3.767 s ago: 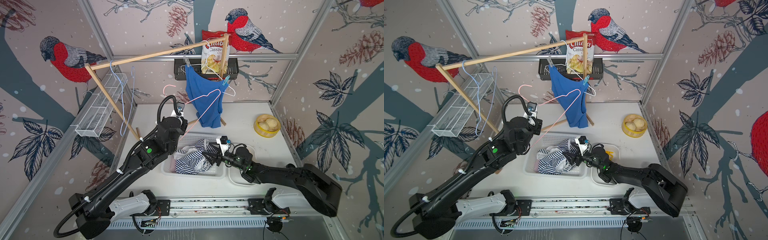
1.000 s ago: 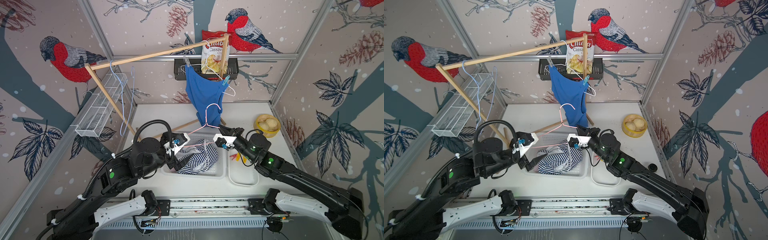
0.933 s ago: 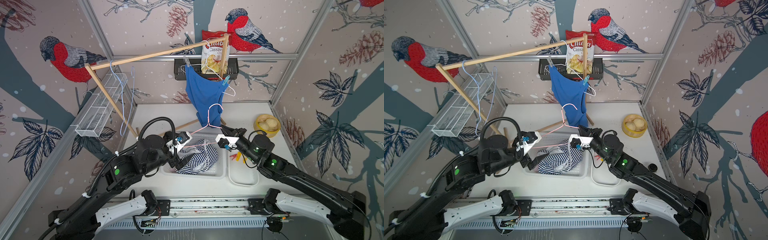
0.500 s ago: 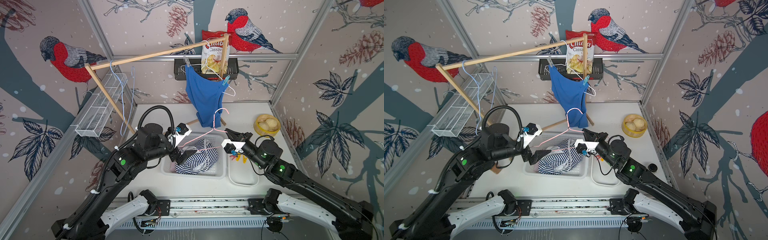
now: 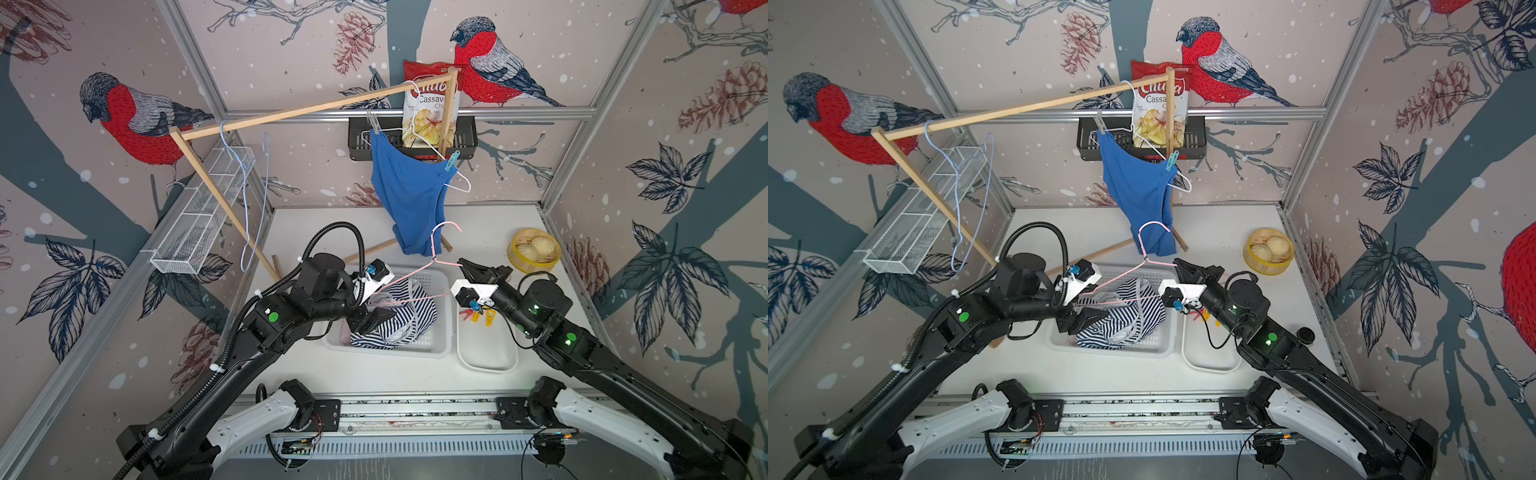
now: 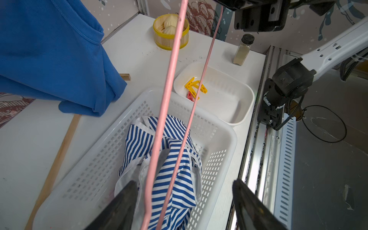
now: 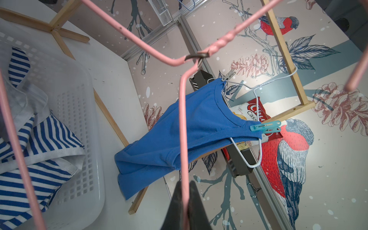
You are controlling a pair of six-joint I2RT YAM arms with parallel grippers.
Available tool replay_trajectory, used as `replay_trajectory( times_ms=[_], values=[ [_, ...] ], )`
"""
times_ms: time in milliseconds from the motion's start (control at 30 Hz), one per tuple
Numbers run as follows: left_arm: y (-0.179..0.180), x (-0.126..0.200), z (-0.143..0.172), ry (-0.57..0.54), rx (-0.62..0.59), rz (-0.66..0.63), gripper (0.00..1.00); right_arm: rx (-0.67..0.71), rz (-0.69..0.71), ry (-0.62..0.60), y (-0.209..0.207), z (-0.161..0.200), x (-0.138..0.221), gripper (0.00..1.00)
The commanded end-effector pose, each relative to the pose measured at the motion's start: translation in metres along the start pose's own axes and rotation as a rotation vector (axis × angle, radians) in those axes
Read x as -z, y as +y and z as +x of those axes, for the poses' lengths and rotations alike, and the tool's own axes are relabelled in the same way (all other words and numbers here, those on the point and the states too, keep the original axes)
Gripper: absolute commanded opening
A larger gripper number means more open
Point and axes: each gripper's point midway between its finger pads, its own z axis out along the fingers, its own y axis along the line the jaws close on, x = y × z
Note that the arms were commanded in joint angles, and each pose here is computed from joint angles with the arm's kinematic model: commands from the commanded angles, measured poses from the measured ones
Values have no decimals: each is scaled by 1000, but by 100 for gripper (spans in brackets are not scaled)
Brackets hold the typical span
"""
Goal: Remove the clothespins securing tank tops to the hanger
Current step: Place the hanger on the clothesline.
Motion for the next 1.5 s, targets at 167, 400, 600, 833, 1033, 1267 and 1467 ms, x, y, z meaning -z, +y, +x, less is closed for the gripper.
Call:
replay_trajectory(
  times_ms=[167, 400, 600, 833, 1033, 1267, 1467],
  values=[
    [-11, 2, 1, 1, 2, 63, 19, -73, 100, -133, -28, -27, 15, 1],
    [-19, 13, -12, -58, -8, 84, 0, -76, 120, -107, -29, -21, 10, 14],
    [4, 21, -19, -91, 26, -62, 0, -99, 182, -74, -38, -13, 1, 43],
    [40, 25, -34, -137, 100, -254, 2, -98, 143, -103, -37, -19, 0, 0],
    [34, 33, -45, -184, 54, -233, 69, -81, 124, -90, -36, -16, 5, 0],
    [20, 62, -56, -283, -36, -235, 96, -97, -85, -98, -23, -17, 19, 0],
    [41, 74, -49, -250, -75, -382, 96, -132, -329, -80, 5, -21, 20, 0]
  ],
)
